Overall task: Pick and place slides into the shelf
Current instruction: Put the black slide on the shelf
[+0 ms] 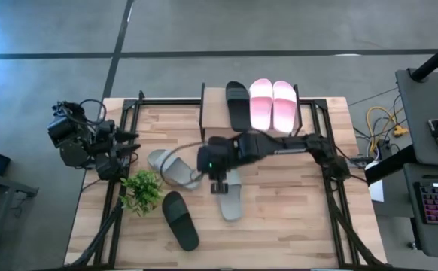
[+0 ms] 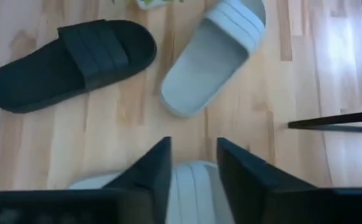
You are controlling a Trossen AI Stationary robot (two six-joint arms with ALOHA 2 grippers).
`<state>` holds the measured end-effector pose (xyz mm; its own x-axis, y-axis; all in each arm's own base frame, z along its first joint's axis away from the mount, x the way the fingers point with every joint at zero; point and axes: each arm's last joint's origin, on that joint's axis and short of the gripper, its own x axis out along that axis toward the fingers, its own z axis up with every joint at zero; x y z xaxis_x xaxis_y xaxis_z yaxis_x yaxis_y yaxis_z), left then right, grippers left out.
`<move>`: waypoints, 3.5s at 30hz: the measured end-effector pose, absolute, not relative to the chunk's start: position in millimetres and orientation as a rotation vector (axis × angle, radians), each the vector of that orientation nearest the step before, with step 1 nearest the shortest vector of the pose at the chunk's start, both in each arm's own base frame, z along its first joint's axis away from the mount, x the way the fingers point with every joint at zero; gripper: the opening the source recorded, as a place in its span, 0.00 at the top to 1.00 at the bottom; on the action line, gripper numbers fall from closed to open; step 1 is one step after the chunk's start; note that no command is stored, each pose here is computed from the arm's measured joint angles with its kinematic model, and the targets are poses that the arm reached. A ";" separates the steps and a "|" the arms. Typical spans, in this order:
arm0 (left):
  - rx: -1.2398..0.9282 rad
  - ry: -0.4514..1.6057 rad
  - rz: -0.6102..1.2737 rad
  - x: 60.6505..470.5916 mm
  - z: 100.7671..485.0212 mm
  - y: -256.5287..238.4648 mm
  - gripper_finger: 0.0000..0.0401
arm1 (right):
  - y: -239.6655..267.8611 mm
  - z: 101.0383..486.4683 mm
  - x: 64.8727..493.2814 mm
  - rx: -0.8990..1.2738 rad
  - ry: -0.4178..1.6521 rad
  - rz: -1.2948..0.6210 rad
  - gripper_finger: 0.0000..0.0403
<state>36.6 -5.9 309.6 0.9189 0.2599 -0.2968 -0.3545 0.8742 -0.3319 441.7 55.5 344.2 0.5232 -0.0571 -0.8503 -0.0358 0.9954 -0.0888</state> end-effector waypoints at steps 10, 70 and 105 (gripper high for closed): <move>-0.489 0.473 0.210 45.1 271.9 -24.3 0.44 | 122.7 299.0 450.2 -0.107 0.946 -0.028 0.44; -0.602 0.747 -0.166 159.1 260.4 -50.5 0.44 | 129.5 357.6 447.6 0.367 0.583 -0.431 0.42; -0.790 1.283 -0.380 221.5 160.5 -25.4 0.44 | 119.5 351.0 444.8 0.331 0.654 -0.472 0.42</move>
<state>221.5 -25.4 160.5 0.2714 -0.6568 -0.7035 -0.1682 0.6873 -0.7066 444.8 119.5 351.0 0.6947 -0.3133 -0.6475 0.5163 0.8439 0.1456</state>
